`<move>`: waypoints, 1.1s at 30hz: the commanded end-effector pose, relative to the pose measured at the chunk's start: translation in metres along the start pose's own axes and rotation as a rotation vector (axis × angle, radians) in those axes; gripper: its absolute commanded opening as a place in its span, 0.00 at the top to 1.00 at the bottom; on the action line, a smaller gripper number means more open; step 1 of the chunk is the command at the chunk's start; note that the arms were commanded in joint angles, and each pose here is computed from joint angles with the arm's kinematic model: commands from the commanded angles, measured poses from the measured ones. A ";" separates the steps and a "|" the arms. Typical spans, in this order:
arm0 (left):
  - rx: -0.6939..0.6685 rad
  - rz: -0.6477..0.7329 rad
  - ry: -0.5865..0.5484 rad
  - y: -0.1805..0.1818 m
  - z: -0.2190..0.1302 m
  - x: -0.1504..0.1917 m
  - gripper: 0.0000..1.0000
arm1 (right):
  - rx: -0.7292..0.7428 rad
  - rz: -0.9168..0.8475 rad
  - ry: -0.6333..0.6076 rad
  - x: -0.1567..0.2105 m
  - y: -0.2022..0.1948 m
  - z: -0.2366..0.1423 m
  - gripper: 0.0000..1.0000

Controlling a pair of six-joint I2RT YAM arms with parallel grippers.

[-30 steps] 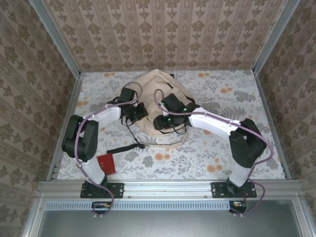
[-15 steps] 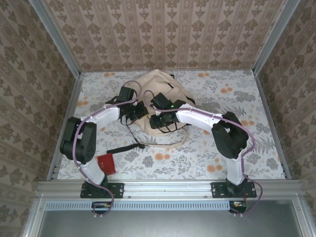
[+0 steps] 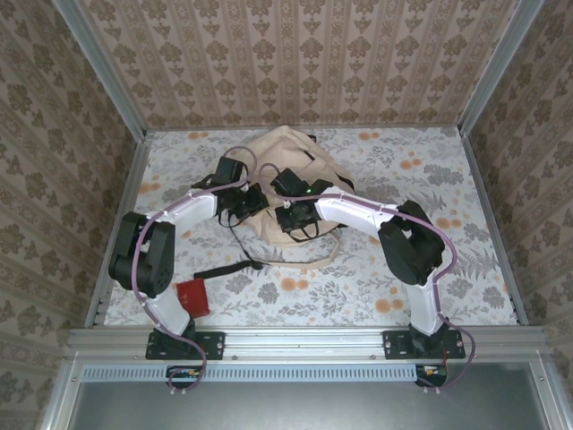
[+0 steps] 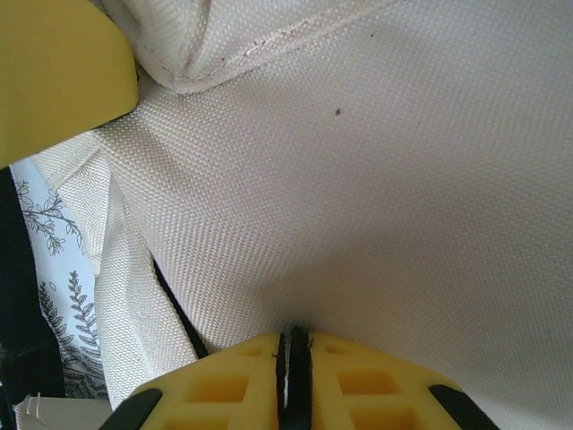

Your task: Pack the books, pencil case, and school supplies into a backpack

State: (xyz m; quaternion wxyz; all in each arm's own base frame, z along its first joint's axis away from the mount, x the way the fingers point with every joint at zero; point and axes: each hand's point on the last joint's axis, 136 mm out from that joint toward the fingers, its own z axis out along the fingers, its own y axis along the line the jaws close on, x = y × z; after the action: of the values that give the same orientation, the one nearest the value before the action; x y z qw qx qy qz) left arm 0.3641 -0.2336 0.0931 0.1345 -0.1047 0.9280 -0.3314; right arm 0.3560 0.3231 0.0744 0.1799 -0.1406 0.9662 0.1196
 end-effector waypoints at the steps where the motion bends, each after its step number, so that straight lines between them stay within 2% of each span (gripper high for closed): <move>1: 0.096 0.068 -0.051 -0.036 -0.018 -0.014 1.00 | 0.027 0.004 0.013 0.003 -0.002 -0.002 0.85; 6: 0.074 0.067 -0.065 -0.032 -0.019 -0.015 1.00 | 0.051 0.000 0.016 0.007 -0.006 -0.010 1.00; 12: 0.005 0.048 -0.101 -0.013 -0.020 -0.020 1.00 | 0.145 0.008 -0.028 0.023 -0.031 -0.045 1.00; 19: -0.053 0.007 -0.132 0.014 -0.020 -0.026 1.00 | 0.314 0.082 -0.030 0.059 -0.075 -0.069 1.00; 27: -0.072 -0.013 -0.163 0.024 -0.025 -0.034 1.00 | 0.507 0.138 -0.122 0.056 -0.111 -0.092 1.00; 29: -0.069 -0.007 -0.164 0.022 -0.028 -0.034 1.00 | 0.468 0.122 -0.141 0.048 -0.103 -0.090 1.00; 31: -0.066 -0.003 -0.159 0.020 -0.031 -0.032 0.99 | 0.348 0.098 -0.150 0.038 -0.081 -0.084 1.00; 33: -0.062 -0.008 -0.159 0.019 -0.036 -0.028 0.77 | 0.187 0.080 -0.151 0.029 -0.051 -0.078 1.00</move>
State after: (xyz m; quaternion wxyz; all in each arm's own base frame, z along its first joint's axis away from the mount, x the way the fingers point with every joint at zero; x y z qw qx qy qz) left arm 0.3709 -0.2121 0.0973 0.1628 -0.1258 0.9266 -0.3148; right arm 0.3222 0.2273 0.1111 0.2575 -0.0464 0.9651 -0.0099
